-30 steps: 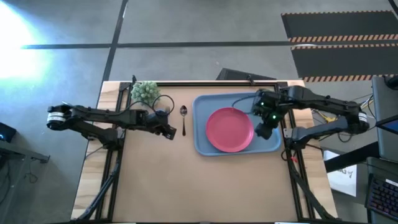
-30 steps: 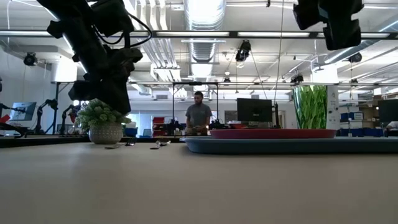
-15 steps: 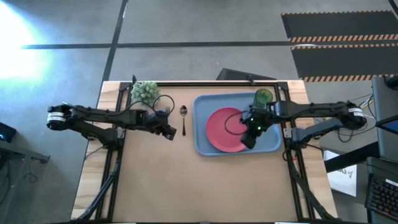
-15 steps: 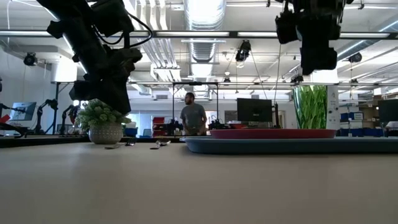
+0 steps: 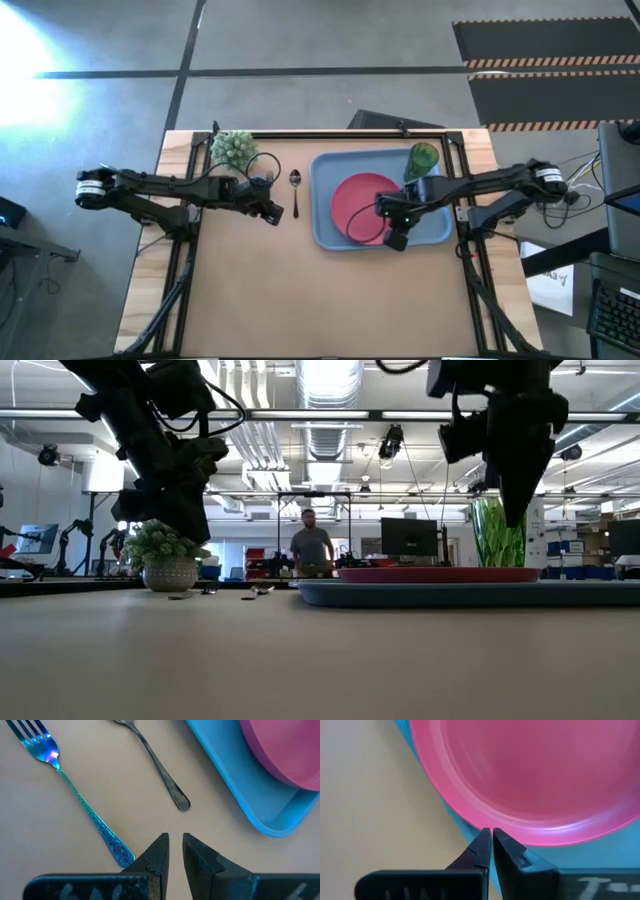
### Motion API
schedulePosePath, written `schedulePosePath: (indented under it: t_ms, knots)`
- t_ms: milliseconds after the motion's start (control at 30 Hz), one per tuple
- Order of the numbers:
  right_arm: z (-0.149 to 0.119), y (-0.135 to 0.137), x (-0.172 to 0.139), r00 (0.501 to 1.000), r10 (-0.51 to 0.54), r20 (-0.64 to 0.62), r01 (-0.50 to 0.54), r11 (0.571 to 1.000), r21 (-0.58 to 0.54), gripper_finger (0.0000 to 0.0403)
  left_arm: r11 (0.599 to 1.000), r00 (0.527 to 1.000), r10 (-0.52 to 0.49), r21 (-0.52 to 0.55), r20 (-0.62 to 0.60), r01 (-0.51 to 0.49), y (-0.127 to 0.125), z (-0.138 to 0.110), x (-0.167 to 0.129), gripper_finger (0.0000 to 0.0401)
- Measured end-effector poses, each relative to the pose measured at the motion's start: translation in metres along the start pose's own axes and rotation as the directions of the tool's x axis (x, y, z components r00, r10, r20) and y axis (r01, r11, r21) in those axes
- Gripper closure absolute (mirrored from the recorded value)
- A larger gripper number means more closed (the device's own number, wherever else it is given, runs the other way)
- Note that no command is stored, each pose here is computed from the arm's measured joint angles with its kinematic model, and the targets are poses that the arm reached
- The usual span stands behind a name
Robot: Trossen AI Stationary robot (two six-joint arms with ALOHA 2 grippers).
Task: Pick and place plate/cup/fork/spoon on tray
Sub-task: Put the pink plate on the blue tray
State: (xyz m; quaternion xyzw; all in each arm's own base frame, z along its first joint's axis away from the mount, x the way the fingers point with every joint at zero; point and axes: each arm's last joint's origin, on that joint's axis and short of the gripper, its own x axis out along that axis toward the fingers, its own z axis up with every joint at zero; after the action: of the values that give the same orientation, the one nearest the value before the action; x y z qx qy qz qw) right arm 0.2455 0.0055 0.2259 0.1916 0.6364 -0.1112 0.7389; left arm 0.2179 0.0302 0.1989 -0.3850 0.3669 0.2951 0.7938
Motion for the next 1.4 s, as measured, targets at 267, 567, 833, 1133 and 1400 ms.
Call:
schedulePosePath:
  t_ms: [267,567,833,1133,1400]
  knots:
    - [0.008,0.001,0.03,0.992,-0.078,-0.096,0.078,0.997,-0.006,0.0394,1.0,1.0,0.001,0.0,0.001,-0.001,0.0,0.0,0.0,0.0365]
    - [0.012,0.001,0.051,0.979,-0.113,-0.171,0.111,0.994,-0.022,0.0394,1.0,1.0,0.003,0.0,0.003,-0.003,0.0,0.0,0.0,0.0365]
    - [0.007,-0.001,0.05,0.965,-0.136,-0.225,0.129,0.991,-0.046,0.0394,1.0,1.0,0.003,0.0,0.003,-0.003,0.0,0.0,0.0,0.0365]
    - [-0.01,-0.009,0.038,0.905,-0.204,-0.373,0.196,0.979,-0.058,0.0394,1.0,1.0,0.003,0.0,0.003,-0.003,0.0,0.0,0.0,0.0365]
    - [-0.006,-0.008,0.03,0.95,-0.202,-0.24,0.199,0.979,-0.037,0.0394,1.0,1.0,0.002,0.0,0.002,-0.002,0.0,0.0,0.0,0.0365]
